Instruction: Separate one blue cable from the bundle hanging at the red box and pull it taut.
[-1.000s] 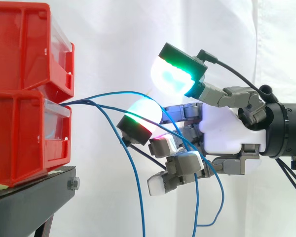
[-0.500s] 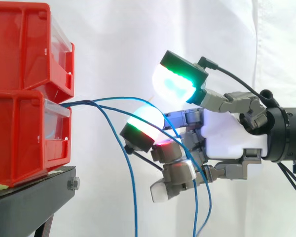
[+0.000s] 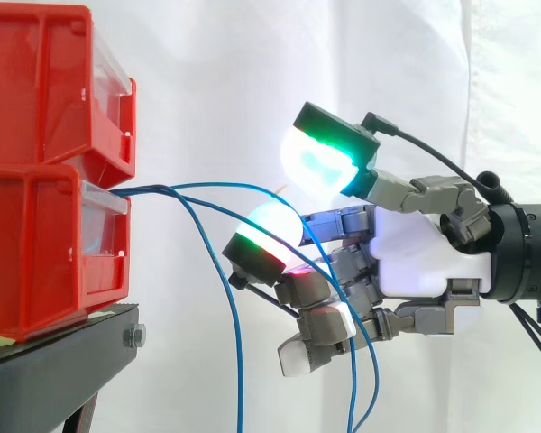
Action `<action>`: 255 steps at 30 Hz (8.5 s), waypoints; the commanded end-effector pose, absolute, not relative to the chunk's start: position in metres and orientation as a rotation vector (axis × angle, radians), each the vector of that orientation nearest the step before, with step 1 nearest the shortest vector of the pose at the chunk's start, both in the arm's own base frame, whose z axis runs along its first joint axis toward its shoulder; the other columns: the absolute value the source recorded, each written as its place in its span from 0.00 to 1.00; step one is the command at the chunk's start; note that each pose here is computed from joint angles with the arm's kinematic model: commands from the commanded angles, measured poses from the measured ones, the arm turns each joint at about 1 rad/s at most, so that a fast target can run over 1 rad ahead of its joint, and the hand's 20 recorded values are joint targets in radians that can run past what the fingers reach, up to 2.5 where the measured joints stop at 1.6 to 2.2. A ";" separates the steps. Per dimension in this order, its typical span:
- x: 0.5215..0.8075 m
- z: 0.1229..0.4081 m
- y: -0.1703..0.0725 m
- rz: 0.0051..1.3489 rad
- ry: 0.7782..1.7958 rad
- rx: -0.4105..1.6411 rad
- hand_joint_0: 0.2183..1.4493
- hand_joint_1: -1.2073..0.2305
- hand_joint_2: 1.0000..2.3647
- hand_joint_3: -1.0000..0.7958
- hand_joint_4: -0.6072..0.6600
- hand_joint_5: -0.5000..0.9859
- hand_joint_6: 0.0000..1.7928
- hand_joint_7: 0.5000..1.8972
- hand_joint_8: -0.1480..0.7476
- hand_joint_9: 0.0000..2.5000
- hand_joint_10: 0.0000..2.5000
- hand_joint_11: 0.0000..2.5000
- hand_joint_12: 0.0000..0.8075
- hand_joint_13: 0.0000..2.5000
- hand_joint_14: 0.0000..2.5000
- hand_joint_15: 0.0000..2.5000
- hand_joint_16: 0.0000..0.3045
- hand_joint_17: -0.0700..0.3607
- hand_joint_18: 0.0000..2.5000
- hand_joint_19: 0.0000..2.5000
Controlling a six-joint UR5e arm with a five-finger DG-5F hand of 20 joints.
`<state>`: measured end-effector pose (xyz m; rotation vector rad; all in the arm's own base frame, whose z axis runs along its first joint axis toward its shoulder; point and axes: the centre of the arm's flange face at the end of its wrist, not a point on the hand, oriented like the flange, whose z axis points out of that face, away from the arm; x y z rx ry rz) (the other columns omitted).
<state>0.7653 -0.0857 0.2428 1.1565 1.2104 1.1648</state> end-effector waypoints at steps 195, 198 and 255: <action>0.763 0.201 -0.108 1.167 1.119 1.239 0.39 0.34 0.00 0.31 0.31 0.19 0.52 0.41 0.41 0.37 0.01 0.47 0.40 0.37 0.01 0.38 0.15 0.40 0.19 0.23; 0.762 0.200 -0.108 1.166 1.120 1.240 0.39 0.35 0.00 0.31 0.31 0.19 0.52 0.41 0.42 0.38 0.01 0.47 0.40 0.37 0.01 0.38 0.15 0.40 0.19 0.23; 0.762 0.199 -0.108 1.165 1.122 1.241 0.39 0.34 0.01 0.34 0.35 0.20 0.51 0.46 0.45 0.42 0.01 0.49 0.43 0.41 0.01 0.38 0.16 0.42 0.22 0.24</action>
